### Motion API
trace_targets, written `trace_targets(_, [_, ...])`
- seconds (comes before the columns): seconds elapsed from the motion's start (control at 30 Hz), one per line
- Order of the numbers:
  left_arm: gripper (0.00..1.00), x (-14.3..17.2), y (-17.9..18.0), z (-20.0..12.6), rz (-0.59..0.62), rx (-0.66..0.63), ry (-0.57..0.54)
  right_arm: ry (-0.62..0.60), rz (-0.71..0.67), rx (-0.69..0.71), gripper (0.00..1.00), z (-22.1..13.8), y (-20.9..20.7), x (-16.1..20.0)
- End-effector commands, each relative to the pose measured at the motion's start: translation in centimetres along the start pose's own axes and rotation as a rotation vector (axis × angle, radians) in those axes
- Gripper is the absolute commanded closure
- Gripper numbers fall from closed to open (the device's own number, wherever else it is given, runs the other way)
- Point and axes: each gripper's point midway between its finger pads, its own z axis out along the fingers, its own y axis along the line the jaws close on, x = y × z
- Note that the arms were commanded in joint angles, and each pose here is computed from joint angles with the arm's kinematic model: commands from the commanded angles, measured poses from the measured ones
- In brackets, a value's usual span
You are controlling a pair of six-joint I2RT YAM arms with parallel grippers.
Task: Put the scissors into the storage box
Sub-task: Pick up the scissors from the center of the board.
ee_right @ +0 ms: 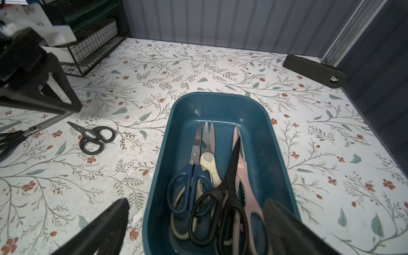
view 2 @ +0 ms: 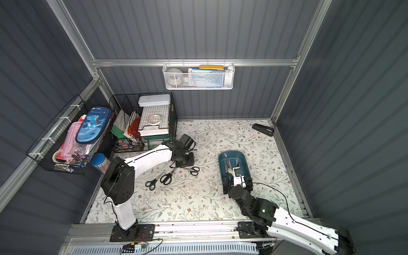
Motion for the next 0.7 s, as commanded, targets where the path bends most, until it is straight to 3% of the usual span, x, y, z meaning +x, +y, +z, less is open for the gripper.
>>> trace_targets(0.0, [0.65,2.5,2.4,1.2,0.008,-0.077,0.072,-0.049,0.035,-0.023,0.01,-0.4,0.2,-1.1])
trace_targets(0.23, [0.62,2.9,2.7,2.5,0.025,-0.074,0.082,-0.074,0.045,-0.041,0.01,-0.6,0.1,-1.2])
trace_targets(0.53, [0.59,2.1,0.3,3.5,0.062,-0.036,0.077,-0.051,0.021,-0.036,0.01,-0.2,0.6,-1.0])
trace_targets(0.67, [0.59,2.5,0.3,4.1,0.108,-0.097,0.088,-0.04,0.014,-0.029,0.01,0.0,0.6,-0.9])
